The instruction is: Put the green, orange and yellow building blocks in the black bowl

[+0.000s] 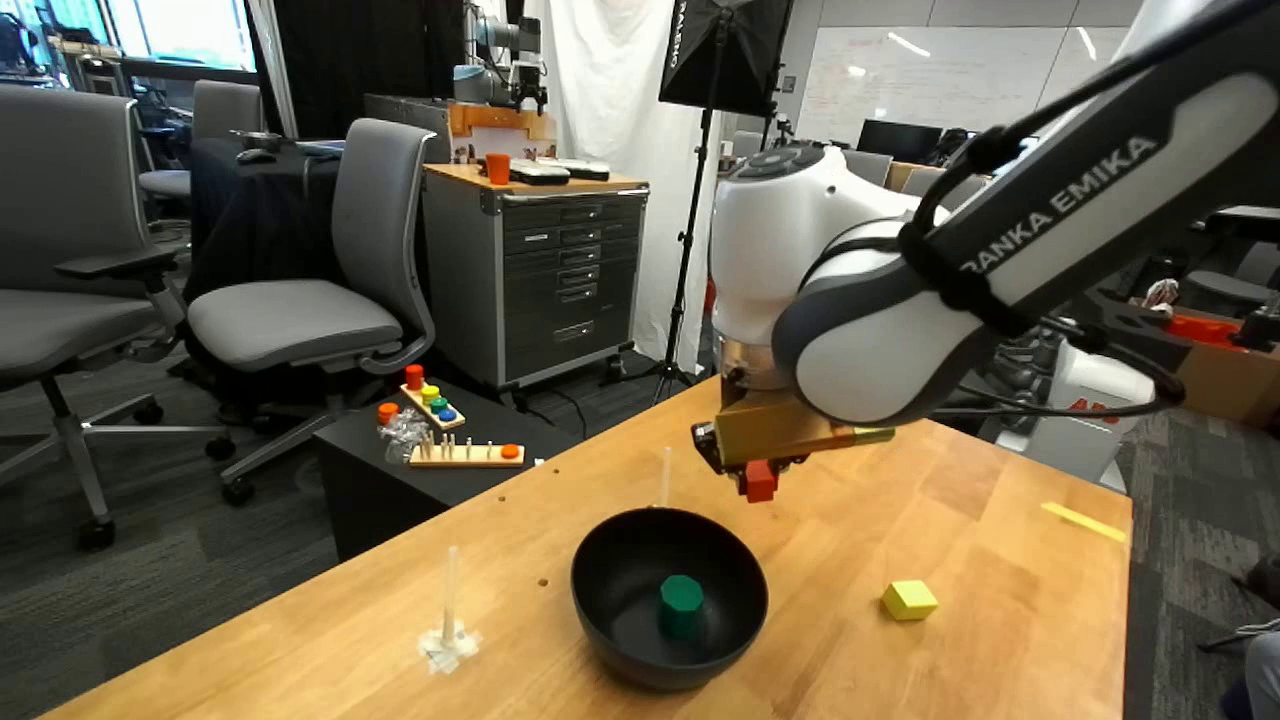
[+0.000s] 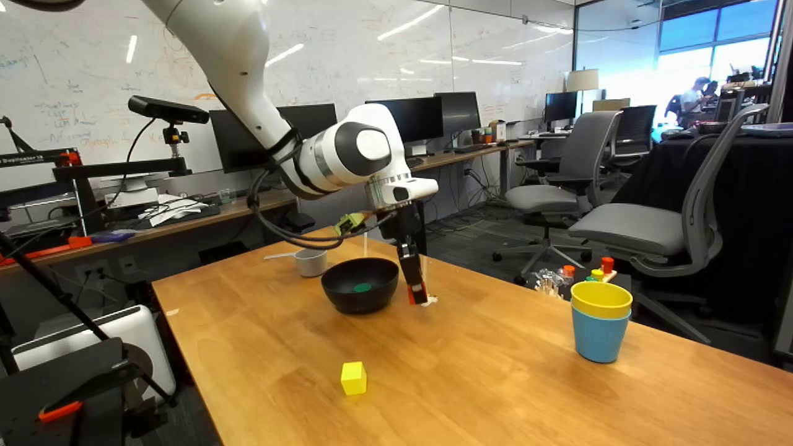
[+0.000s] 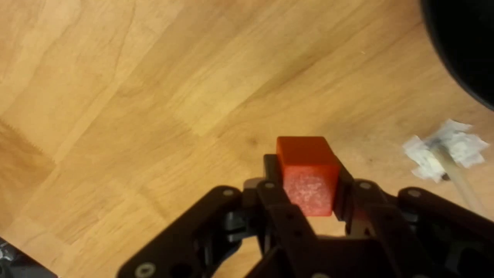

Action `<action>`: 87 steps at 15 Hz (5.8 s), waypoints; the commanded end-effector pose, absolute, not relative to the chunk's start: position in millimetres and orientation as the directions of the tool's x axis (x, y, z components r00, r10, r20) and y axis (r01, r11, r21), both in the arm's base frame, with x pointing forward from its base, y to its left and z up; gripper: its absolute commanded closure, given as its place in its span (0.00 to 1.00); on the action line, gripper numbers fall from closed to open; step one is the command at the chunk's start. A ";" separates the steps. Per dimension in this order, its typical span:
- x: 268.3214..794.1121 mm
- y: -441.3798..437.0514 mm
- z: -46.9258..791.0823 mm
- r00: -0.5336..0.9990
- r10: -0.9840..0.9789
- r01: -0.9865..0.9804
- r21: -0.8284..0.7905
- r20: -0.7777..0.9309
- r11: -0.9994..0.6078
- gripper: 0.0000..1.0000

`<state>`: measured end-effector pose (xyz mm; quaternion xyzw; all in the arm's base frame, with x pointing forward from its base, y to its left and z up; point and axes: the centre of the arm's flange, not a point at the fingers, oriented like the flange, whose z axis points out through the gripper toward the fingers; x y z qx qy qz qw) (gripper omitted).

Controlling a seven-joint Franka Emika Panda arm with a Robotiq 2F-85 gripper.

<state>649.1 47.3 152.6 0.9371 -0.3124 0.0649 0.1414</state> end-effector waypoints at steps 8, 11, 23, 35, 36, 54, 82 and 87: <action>600.8 143.0 246.3 0.848 -0.513 -0.522 0.044 0.129 -0.852 0.92; 588.0 171.7 235.6 0.870 -0.489 -0.490 0.017 0.061 -0.871 0.92; 580.7 192.9 170.6 0.885 -0.465 -0.465 0.055 0.021 -0.883 0.92; 592.1 196.0 144.2 0.894 -0.445 -0.447 0.044 0.044 -0.894 0.92; 593.6 194.8 142.9 0.894 -0.446 -0.448 0.046 0.046 -0.893 0.91; 612.7 182.9 173.5 0.879 -0.461 -0.468 0.035 0.119 -0.883 0.00; 523.8 16.4 241.7 0.844 -0.468 -0.524 0.214 0.262 -0.824 0.00; 492.5 10.0 225.8 0.848 -0.467 -0.522 0.249 0.249 -0.816 0.00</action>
